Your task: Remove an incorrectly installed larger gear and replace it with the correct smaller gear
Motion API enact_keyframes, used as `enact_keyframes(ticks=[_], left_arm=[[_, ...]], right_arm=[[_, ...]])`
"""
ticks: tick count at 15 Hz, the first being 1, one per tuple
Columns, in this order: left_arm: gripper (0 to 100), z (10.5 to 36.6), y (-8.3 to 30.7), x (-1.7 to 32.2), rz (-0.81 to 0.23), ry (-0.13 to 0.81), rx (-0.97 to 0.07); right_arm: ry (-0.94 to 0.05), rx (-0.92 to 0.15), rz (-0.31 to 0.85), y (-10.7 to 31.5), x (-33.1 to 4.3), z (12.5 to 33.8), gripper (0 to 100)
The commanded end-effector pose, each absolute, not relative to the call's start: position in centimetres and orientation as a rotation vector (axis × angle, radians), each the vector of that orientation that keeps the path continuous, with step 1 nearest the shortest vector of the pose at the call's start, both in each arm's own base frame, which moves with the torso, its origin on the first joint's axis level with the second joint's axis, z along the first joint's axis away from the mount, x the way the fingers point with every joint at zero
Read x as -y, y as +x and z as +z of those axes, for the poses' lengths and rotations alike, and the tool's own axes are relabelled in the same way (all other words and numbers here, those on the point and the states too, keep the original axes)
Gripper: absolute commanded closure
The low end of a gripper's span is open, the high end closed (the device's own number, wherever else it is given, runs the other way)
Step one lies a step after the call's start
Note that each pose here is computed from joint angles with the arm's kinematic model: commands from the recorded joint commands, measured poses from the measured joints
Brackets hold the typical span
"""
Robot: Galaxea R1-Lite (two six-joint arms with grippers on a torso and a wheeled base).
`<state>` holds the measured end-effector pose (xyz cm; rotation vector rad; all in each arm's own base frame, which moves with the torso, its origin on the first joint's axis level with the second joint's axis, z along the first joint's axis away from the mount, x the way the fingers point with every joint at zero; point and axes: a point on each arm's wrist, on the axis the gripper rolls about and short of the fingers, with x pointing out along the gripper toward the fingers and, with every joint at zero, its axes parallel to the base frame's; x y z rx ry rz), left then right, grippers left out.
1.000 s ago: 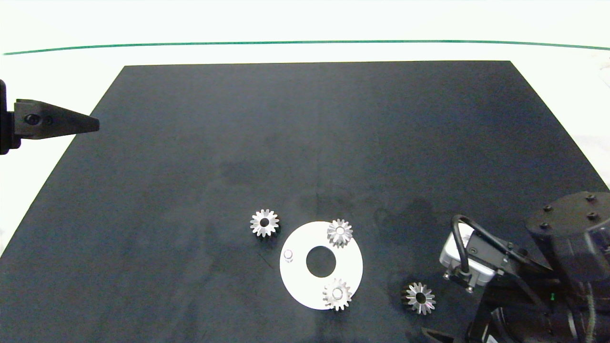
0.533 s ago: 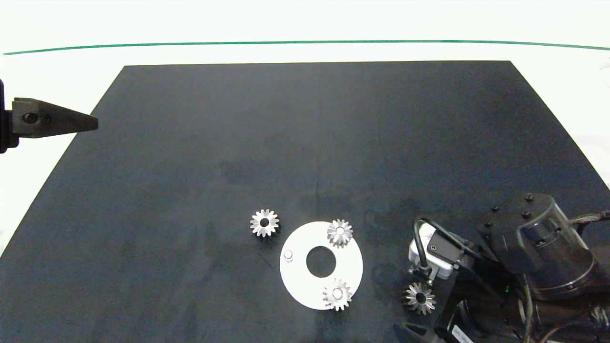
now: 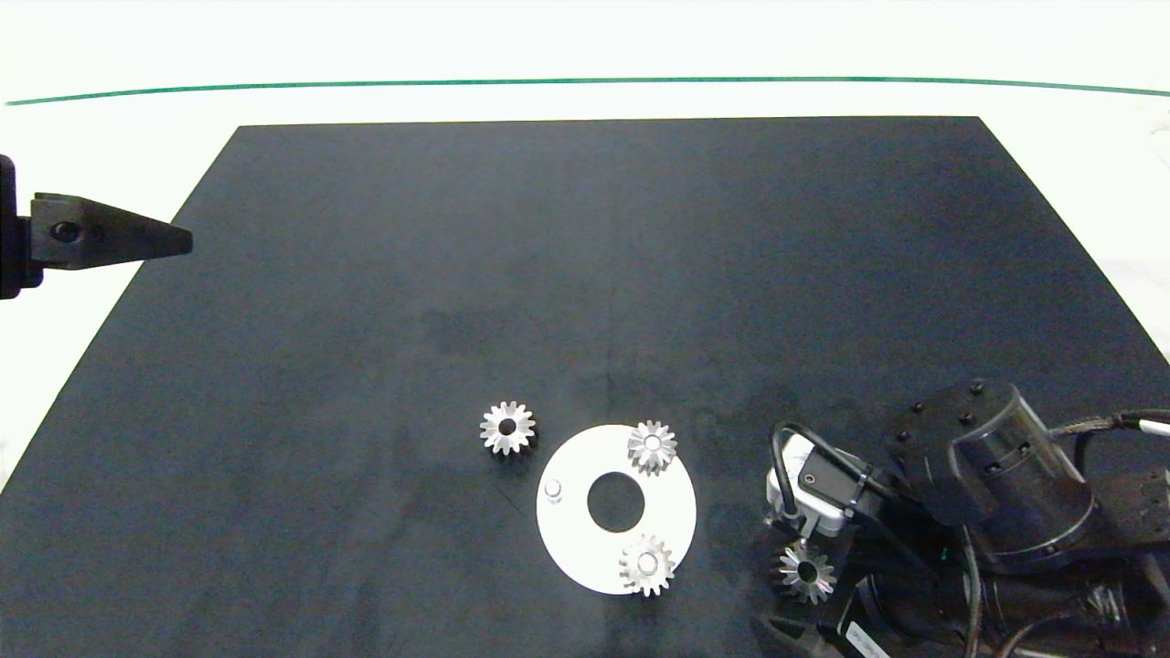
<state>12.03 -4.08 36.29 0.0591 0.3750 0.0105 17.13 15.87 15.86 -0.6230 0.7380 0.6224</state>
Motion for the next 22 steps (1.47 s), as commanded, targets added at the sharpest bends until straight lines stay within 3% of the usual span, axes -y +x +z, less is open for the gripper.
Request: enact_keyframes(ticks=[1,22], left_arm=[[0,36.0,12.4,4.2,0.013,0.068,-0.392],[0,35.7,12.1,4.8,-0.036,0.084,-0.402]], right_arm=[[-0.641,-0.724,0.586,17.1,-15.8,16.0,9],[-0.65,-0.775,0.58,17.3,-16.2,14.8,51]])
